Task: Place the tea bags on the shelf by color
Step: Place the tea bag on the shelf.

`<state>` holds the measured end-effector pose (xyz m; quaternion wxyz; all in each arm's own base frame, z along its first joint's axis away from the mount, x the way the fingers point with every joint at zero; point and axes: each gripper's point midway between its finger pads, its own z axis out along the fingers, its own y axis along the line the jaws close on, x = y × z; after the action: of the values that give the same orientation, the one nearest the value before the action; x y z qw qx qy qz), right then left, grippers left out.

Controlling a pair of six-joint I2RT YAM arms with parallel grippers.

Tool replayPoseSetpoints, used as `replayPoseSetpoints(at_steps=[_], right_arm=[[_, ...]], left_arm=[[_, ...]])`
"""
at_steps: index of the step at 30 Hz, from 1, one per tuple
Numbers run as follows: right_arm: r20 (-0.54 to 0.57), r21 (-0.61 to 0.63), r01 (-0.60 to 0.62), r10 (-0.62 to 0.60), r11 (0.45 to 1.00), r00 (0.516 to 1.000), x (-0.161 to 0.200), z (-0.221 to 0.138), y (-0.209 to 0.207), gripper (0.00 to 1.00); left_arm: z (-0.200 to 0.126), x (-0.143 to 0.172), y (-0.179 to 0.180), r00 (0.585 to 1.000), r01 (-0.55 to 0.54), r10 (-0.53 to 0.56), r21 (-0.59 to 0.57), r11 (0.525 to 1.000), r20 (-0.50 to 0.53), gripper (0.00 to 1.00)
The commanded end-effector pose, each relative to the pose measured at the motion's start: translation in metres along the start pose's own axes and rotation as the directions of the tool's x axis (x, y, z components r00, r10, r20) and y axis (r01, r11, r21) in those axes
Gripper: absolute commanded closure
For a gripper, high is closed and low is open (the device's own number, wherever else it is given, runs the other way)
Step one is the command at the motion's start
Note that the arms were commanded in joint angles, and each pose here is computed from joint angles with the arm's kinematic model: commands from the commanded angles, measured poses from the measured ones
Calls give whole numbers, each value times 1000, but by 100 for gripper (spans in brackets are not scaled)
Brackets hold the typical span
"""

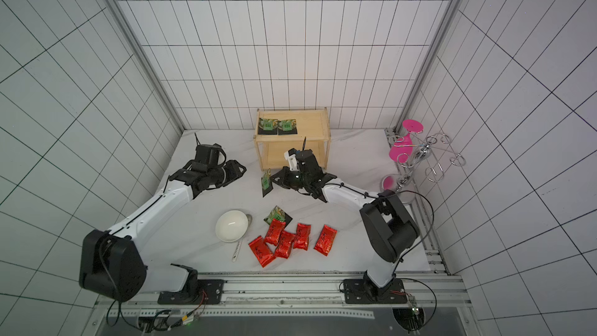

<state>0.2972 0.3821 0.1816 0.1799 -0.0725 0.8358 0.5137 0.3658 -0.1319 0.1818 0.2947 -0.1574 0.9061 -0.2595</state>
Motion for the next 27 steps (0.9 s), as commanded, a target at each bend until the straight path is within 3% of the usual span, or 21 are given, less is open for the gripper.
replayPoseSetpoints(at_steps=[1,6,13,19,27], right_arm=[[28,43,28,-30,999,999,-1,-30,0,100],[134,67,82,-90,994,987,-41,-94,21,100],[269,118,132,-159,984,950,-133,-157,28,100],[328,121,94,-129,988,936,-202,-170,8,100],[283,123,44,-78,991,956,-247,-148,-18,100]], left_arm=[[-11,1,-3,1000,-25,25,9,1000,-4,49],[-18,4,-19,999,-37,37,69,997,-3,49],[-15,5,-56,995,-98,99,120,988,-3,48],[1,1,-67,993,-112,116,129,985,-24,49],[16,-4,-59,992,-101,110,138,985,-60,48]])
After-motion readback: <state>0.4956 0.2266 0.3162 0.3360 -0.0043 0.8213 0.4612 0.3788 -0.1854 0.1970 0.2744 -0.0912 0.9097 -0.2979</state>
